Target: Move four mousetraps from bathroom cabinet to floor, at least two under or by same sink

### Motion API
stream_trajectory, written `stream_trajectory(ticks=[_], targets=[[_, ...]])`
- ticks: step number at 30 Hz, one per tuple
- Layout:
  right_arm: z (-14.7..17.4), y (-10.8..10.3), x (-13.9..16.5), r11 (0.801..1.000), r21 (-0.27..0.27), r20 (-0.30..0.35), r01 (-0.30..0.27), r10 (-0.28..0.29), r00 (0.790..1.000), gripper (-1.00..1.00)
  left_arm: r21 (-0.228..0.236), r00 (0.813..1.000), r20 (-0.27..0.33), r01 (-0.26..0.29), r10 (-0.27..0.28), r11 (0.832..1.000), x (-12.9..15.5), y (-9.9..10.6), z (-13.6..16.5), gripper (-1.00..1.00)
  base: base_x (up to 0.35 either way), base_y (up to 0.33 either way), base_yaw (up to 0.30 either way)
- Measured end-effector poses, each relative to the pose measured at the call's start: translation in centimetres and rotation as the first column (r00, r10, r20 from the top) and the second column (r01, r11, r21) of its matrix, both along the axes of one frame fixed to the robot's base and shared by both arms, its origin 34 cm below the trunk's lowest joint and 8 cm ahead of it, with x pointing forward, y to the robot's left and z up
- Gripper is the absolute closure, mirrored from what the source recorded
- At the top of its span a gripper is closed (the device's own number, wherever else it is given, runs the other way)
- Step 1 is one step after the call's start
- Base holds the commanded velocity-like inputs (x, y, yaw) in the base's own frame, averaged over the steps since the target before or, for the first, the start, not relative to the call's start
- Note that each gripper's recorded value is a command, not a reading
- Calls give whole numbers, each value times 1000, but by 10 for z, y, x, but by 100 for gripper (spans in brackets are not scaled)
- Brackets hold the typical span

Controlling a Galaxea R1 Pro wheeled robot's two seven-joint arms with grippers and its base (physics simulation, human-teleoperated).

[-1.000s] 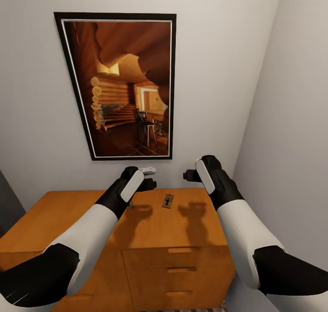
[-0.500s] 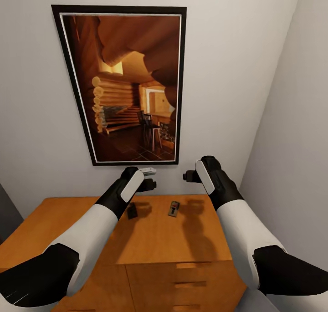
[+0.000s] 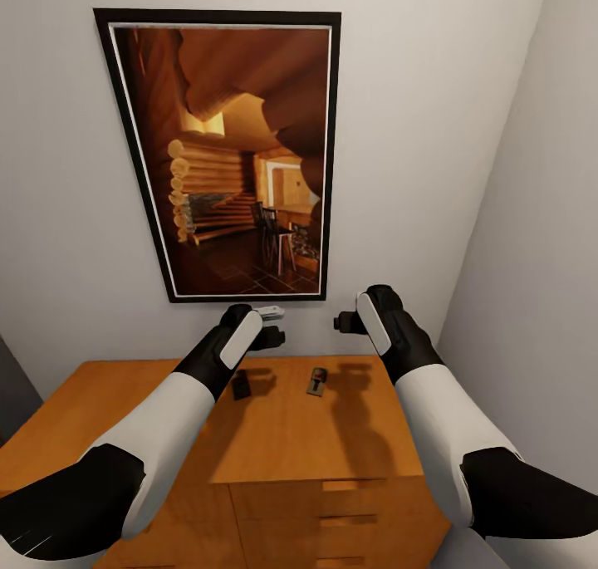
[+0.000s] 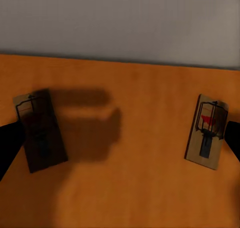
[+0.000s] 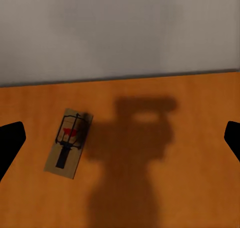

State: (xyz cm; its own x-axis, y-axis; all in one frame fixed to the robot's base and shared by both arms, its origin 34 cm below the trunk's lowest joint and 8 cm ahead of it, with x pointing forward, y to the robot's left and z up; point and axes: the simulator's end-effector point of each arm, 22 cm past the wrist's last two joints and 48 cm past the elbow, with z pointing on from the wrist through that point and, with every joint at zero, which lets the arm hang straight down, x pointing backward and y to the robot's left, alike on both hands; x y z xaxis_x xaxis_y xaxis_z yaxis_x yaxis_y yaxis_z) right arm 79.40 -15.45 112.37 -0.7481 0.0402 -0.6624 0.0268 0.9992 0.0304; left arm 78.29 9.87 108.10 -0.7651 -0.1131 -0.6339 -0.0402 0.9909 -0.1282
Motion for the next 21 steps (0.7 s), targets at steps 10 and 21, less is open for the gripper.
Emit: stream_trajectory(ticks=[10, 21], targets=[[0, 1, 0, 1000, 1, -1, -1, 1, 1000, -100, 3, 1000, -11, 8, -8, 1000, -2, -1, -2, -100, 0, 0, 0], [-1, 1, -1, 1000, 1, -2, -1, 1, 1000, -100, 9, 999, -26, 19, -19, 1000, -5, -1, -4, -100, 0, 0, 0]])
